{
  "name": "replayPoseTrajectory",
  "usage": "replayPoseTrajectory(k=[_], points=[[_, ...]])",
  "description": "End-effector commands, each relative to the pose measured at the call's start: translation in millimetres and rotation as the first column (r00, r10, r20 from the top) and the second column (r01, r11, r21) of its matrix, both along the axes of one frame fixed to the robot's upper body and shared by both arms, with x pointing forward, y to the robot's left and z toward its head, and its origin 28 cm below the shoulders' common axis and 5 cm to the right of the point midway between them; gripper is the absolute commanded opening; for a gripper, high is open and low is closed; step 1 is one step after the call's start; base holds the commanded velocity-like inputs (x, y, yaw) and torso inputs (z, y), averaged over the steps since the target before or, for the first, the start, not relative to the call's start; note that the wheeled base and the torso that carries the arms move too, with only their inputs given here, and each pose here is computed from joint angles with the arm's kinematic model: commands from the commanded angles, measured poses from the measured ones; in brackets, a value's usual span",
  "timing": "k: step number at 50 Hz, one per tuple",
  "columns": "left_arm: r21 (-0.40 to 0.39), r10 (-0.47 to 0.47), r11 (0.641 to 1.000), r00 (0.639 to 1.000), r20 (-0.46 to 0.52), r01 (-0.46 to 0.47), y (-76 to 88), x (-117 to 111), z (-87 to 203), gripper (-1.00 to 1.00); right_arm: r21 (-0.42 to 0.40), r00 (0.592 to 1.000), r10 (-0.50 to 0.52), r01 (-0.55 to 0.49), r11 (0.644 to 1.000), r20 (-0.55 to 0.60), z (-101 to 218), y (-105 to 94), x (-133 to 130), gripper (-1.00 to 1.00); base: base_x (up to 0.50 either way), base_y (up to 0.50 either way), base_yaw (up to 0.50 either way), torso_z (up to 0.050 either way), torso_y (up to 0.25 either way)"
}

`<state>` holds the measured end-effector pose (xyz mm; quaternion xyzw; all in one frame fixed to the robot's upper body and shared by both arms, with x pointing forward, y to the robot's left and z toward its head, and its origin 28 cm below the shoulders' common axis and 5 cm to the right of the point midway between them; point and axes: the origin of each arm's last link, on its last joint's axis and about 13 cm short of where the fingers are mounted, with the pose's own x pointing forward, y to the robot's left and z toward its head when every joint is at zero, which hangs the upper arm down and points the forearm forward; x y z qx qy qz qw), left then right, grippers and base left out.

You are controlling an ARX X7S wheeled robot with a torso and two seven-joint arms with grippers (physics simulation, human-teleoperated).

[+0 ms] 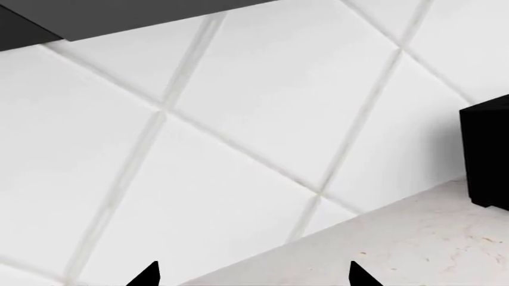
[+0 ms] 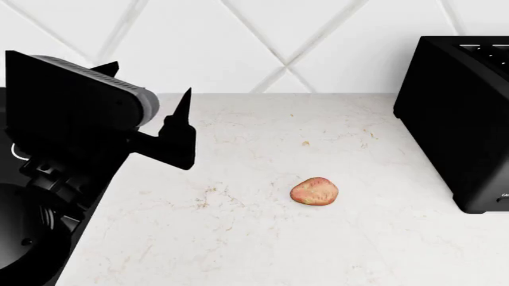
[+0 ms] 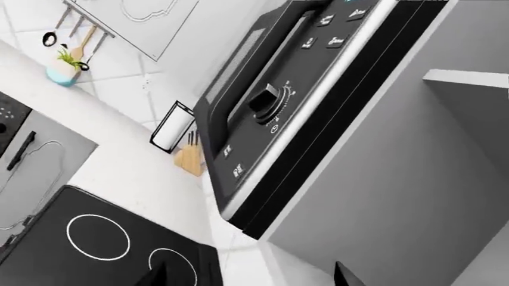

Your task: Pick the strawberry, sweet potato from the counter and place them in the cabinet. Then close the cabinet.

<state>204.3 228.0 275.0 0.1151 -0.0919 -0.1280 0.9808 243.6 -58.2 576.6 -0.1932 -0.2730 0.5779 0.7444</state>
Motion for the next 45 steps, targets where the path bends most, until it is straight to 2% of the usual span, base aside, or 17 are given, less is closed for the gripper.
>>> replayPoseTrajectory(k=[1, 23, 45], points=[[-0.002, 0.008, 1.000, 1.000, -0.001, -0.008, 1.1, -0.3, -0.6, 1.00, -0.176, 0.998, 0.044, -0.052, 0.983, -0.051, -19.9, 0.2, -11.4, 1.00, 0.00, 0.00, 0.00, 0.000, 0.000], [-0.009, 0.026, 1.000, 1.000, -0.006, -0.026, 3.5, 1.6, -3.5, 1.00, -0.384, 0.995, 0.025, -0.059, 0.921, -0.091, -47.2, 2.0, -23.5, 1.00, 0.00, 0.00, 0.00, 0.000, 0.000], [-0.008, 0.026, 1.000, 1.000, -0.005, -0.027, 2.6, 0.1, -2.6, 1.00, -0.396, 0.979, -0.101, 0.022, 0.918, -0.180, -86.5, -22.1, -13.6, 1.00, 0.00, 0.00, 0.00, 0.000, 0.000]])
